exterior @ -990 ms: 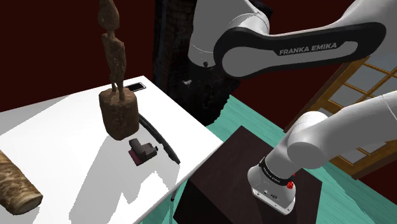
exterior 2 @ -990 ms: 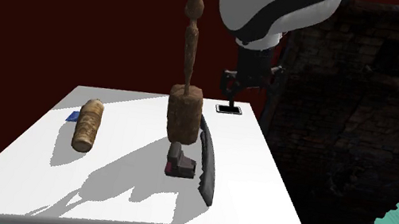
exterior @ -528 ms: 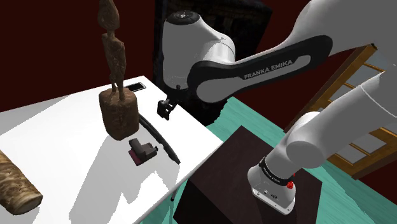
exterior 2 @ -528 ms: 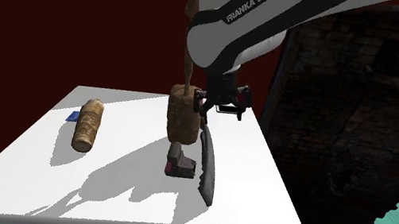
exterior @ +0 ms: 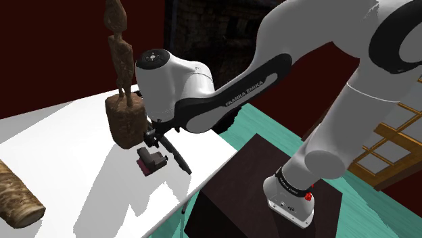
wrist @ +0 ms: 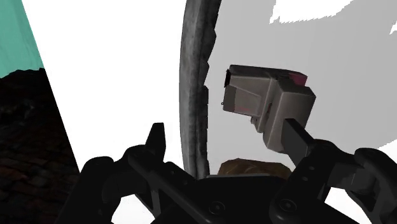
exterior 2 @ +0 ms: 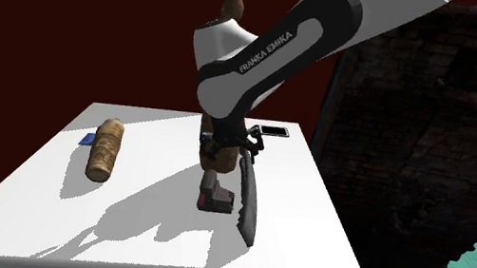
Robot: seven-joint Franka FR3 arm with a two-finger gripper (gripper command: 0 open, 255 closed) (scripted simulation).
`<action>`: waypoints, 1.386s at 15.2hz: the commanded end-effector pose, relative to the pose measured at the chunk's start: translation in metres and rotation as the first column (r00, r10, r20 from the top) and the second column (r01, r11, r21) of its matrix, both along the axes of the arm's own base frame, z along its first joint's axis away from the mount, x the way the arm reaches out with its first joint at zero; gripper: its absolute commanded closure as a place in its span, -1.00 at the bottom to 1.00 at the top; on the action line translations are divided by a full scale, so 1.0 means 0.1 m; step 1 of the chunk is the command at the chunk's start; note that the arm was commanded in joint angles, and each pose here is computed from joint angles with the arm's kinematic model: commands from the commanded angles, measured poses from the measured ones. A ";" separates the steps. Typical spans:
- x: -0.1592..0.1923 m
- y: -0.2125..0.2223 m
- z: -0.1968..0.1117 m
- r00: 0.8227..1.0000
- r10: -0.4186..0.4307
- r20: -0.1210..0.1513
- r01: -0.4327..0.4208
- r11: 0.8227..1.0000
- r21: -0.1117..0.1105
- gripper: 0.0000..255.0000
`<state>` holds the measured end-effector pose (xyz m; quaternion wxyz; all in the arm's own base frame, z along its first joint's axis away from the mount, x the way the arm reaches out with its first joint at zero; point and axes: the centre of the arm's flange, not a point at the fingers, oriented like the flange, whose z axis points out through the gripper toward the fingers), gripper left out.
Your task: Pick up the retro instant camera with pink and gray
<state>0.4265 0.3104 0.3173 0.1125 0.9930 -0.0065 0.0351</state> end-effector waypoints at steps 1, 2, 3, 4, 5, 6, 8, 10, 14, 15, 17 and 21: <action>0.10 0.18 -0.21 1.000 -0.010 -0.002 0.010 1.000 -0.006 -1.00; 0.14 0.26 -0.31 1.000 -0.014 -0.004 0.014 1.000 -0.010 -1.00; 0.17 0.34 -0.42 1.000 -0.018 -0.006 0.018 1.000 -0.013 -1.00; 0.21 0.42 -0.52 1.000 -0.022 -0.008 0.022 1.000 -0.016 -1.00; 0.25 0.50 -0.63 1.000 -0.026 -0.010 0.026 0.999 -0.019 -1.00; 0.29 0.58 -0.73 0.999 -0.030 -0.012 0.030 0.999 -0.022 -1.00; 0.33 0.66 -0.89 0.999 -0.034 -0.014 0.033 0.999 -0.026 -1.00; 0.33 0.66 -0.99 0.999 -0.034 -0.014 0.033 0.999 -0.026 -1.00; 0.33 0.66 -1.21 0.999 -0.034 -0.014 0.033 0.999 -0.026 -1.00; 0.33 0.66 -1.24 0.999 -0.034 -0.014 0.033 0.999 -0.026 -1.00; 0.33 0.66 -1.24 0.999 -0.034 -0.014 0.033 0.999 -0.026 -1.00; 0.33 0.66 -1.24 0.999 -0.034 -0.014 0.034 0.999 -0.026 1.00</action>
